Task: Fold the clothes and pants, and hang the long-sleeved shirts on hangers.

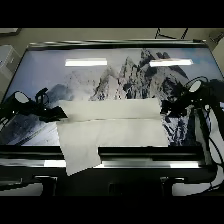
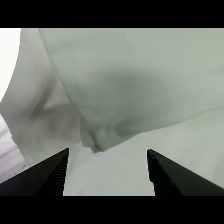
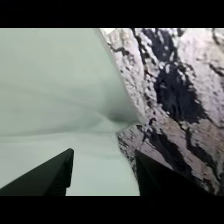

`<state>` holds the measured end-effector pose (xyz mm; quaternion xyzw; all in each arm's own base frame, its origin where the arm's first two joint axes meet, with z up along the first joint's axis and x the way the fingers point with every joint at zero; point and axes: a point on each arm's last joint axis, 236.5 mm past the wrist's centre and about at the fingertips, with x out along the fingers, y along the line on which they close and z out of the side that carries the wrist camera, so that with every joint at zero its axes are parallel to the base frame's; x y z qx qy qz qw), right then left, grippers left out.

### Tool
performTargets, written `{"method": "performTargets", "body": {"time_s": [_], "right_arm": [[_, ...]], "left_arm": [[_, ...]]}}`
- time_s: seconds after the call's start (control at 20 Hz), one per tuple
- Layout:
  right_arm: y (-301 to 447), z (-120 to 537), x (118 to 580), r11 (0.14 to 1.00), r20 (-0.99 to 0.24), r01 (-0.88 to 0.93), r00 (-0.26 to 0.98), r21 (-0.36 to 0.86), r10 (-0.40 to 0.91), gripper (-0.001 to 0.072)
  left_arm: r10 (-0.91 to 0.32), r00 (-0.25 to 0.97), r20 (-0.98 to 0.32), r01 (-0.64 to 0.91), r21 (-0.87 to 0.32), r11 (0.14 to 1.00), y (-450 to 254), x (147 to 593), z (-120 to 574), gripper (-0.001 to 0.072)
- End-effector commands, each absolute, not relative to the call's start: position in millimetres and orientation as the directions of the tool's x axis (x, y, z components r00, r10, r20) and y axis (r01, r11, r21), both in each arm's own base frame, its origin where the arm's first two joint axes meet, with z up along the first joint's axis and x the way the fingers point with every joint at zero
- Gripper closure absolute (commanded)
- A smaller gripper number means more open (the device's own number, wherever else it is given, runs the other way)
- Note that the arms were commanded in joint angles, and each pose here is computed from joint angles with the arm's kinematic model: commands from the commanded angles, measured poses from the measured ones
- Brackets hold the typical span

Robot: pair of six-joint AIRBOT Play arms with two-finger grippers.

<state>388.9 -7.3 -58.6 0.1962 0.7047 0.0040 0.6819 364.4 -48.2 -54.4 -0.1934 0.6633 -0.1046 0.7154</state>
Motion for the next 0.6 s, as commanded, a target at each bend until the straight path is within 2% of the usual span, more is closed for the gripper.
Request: {"method": "performTargets", "body": {"time_s": [0.0,0.2,0.35,0.55], "right_arm": [[-34.7,-31.7,369.2,0.911,-0.952,0.299,-0.031,0.283,0.306,0.0212],[-78.0,-25.4,310.0,0.866,-0.931,0.434,-0.138,0.250,0.338,0.0213],[-68.1,-43.4,282.5,0.858,-0.915,0.446,-0.176,0.254,0.362,0.0213],[-47.5,-57.0,265.1,0.830,-0.876,0.474,-0.212,0.294,0.432,0.0214]], "left_arm": [[-0.442,0.032,-0.896,-0.090,-0.443,0.892,-22.8,346.2,-23.6,0.0171],[-0.475,-0.063,-0.878,-0.154,-0.461,0.874,2.6,278.5,-23.9,0.0199],[-0.527,-0.115,-0.842,-0.211,-0.498,0.841,-26.8,210.3,-63.6,0.0199],[-0.642,-0.110,-0.759,-0.265,-0.600,0.755,-74.7,165.7,-87.1,0.0200]]}}
